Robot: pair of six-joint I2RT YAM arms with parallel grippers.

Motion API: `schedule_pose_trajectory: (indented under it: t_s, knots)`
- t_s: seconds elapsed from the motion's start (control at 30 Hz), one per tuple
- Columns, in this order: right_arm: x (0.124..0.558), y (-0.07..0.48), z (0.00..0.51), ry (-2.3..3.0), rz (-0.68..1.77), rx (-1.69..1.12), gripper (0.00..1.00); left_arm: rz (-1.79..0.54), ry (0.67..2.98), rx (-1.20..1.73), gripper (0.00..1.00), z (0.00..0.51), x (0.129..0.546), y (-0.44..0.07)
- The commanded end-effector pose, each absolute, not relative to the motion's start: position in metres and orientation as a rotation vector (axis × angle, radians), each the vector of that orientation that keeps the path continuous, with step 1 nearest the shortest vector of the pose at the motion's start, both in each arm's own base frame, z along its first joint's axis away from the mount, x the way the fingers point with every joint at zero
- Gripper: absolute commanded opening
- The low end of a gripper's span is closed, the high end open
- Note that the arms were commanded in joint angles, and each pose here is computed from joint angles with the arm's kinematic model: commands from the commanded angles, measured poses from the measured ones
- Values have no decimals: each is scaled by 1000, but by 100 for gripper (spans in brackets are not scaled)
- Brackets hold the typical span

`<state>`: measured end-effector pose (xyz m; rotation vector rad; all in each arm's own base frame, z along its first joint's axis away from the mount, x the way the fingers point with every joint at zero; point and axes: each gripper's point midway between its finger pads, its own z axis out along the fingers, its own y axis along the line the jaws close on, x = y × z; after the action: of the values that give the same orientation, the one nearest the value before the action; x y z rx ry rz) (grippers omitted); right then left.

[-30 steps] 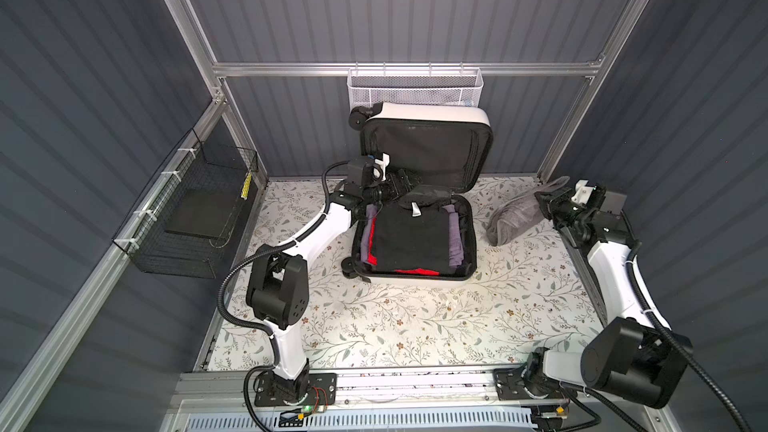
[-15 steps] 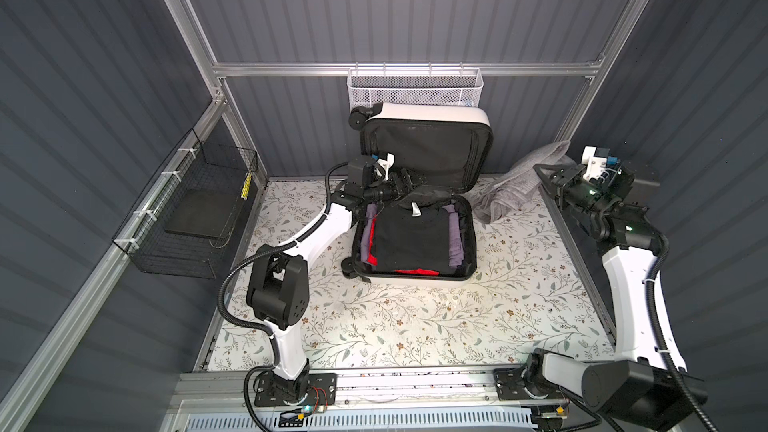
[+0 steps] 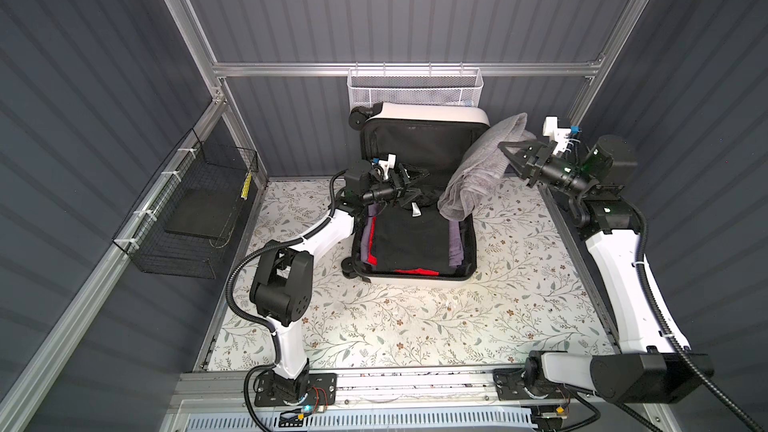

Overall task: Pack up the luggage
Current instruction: 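Lift the grey towel with the right gripper and carry it over the suitcase, then grasp the towel's other edge with the left gripper near the right gripper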

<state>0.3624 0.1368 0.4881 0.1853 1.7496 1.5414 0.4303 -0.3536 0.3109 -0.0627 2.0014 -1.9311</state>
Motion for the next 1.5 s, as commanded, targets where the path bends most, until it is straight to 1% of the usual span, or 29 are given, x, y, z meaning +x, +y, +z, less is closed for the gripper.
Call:
schedule_pose_trajectory:
  t_s: [0.0, 0.2, 0.4, 0.6, 0.7, 0.77, 0.8, 0.9, 1.0, 1.07, 1.1, 1.13, 1.27, 1.47]
  knots:
    - [352, 148, 533, 1625, 1537, 60, 0, -2138, 1884, -97, 100, 330, 427, -358]
    - [357, 161, 544, 1595, 1545, 38, 0, -2267, 1810, -136, 100, 337, 425, -366]
    - [362, 163, 543, 1585, 1544, 39, 0, -2410, 1720, -170, 100, 339, 419, -377]
    - [369, 164, 537, 1591, 1545, 44, 0, -2474, 1676, -184, 100, 337, 414, -384]
    - [373, 165, 533, 1596, 1547, 43, 0, -2495, 1640, -189, 96, 340, 414, -383]
    - [376, 166, 529, 1604, 1550, 46, 0, -2520, 1604, -188, 91, 342, 413, -383]
    - [377, 166, 527, 1608, 1552, 47, 0, -2531, 1584, -191, 84, 343, 413, -382]
    - [378, 165, 521, 1616, 1553, 46, 0, -2554, 1538, -199, 57, 345, 414, -379]
    - [379, 161, 516, 1626, 1551, 55, 0, -2553, 1508, -214, 24, 347, 418, -375]
    - [378, 156, 513, 1630, 1545, 63, 0, -2551, 1496, -221, 7, 347, 420, -373]
    - [377, 153, 510, 1634, 1542, 68, 0, -2545, 1488, -227, 0, 348, 423, -370]
    - [376, 151, 507, 1642, 1542, 70, 0, -2527, 1515, -271, 0, 334, 426, -366]
    - [371, 139, 481, 1693, 1550, 98, 0, -2440, 1512, -311, 0, 331, 439, -336]
    - [372, 138, 404, 1835, 1597, 167, 0, -2270, 1595, -314, 0, 319, 445, -298]
